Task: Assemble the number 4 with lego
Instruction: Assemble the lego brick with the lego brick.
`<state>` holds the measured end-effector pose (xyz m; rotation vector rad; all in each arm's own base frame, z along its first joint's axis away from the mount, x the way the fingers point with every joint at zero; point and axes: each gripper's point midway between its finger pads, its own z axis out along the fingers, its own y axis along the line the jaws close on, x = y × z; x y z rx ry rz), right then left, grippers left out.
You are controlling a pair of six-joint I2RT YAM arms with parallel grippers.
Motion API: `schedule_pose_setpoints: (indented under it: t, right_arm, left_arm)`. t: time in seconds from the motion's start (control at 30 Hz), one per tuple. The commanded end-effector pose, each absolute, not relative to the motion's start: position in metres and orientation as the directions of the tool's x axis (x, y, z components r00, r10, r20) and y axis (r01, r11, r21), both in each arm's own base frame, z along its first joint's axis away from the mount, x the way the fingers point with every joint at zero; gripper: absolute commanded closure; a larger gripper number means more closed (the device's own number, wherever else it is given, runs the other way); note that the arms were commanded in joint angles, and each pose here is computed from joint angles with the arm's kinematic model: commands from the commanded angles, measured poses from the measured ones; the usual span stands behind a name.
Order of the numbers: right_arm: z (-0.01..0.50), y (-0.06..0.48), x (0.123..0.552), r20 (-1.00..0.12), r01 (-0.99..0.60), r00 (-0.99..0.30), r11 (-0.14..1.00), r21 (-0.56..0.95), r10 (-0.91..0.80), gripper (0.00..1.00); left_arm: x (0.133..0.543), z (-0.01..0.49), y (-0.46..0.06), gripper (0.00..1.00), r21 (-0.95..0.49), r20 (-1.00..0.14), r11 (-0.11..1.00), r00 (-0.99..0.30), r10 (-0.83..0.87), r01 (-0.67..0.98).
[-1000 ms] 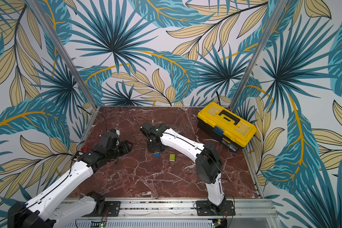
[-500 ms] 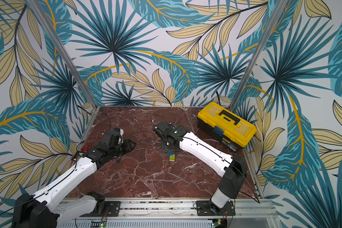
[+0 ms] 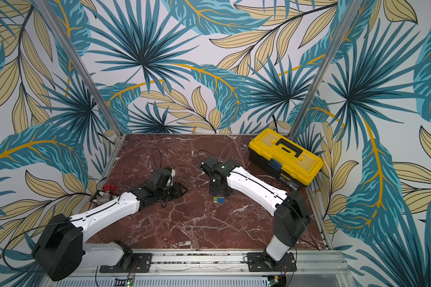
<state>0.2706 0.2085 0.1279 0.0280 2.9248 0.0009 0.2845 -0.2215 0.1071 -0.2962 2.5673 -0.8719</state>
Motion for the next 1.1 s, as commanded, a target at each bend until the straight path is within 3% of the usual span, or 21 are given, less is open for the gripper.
schedule_pose_setpoints:
  t: [0.0,1.07]
  right_arm:
    - [0.114,0.213,0.271,-0.173,0.004,-0.985,1.0,-0.007,0.003,0.9]
    - [0.074,0.219,0.281,-0.067,0.102,-0.993,0.995,-0.008,0.101,0.89]
  left_arm:
    - [0.288,0.104,-0.228,0.64,-0.653,-0.307,0.754,-0.886,-0.349,-0.071]
    - [0.277,0.078,-0.237,0.64,-0.648,-0.24,0.755,-0.914,-0.327,-0.101]
